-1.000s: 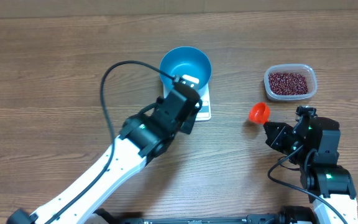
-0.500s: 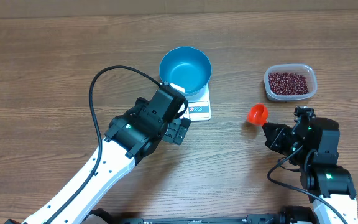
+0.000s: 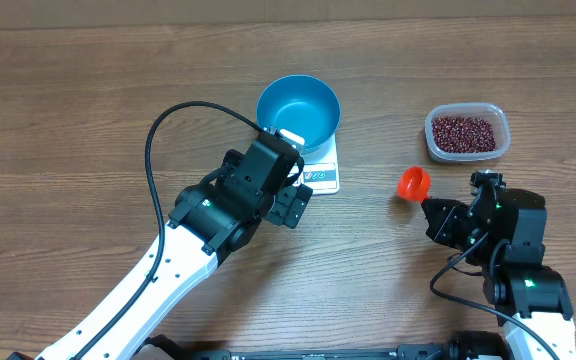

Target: Scoop item into bowl and weigh 150g on scale

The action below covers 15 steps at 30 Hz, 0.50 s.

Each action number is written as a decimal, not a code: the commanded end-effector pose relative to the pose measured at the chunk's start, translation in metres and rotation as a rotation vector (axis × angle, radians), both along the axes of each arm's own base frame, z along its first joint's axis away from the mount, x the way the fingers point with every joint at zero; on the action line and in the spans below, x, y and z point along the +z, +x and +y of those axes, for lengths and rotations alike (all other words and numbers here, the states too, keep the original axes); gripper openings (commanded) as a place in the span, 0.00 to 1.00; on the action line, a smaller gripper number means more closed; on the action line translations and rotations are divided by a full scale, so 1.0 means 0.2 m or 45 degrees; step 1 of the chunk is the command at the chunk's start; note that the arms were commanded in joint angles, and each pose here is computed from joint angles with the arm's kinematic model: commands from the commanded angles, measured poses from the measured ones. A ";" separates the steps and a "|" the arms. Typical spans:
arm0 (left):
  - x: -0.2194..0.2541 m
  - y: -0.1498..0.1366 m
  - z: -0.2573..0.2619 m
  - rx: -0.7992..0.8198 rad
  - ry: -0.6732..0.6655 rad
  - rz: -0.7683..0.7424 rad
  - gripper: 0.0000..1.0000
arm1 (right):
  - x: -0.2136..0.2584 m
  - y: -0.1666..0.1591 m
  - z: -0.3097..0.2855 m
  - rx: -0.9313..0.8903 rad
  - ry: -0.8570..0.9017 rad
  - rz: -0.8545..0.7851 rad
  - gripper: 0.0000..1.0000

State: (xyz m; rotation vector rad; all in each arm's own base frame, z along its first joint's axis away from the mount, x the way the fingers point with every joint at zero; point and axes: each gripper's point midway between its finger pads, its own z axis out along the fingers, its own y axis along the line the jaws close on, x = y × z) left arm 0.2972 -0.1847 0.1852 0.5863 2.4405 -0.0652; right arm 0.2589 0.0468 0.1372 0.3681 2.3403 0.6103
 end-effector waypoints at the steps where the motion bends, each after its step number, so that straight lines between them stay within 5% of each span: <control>1: -0.02 0.01 -0.01 -0.027 0.009 0.012 1.00 | 0.18 0.08 -0.04 0.012 -0.090 -0.152 0.04; 5: -0.12 0.04 -0.03 -0.026 0.046 0.064 1.00 | 0.30 0.13 -0.08 -0.025 -0.163 -0.243 0.04; 7: -0.17 0.06 -0.05 -0.022 0.058 0.085 0.92 | 0.34 0.14 -0.09 -0.036 -0.173 -0.273 0.04; 12: -0.31 0.13 -0.13 -0.013 0.034 0.127 0.29 | 0.40 0.16 -0.09 -0.038 -0.175 -0.312 0.04; 15: -0.39 0.16 -0.19 -0.030 0.017 0.157 0.04 | 0.40 0.16 -0.09 -0.039 -0.175 -0.316 0.04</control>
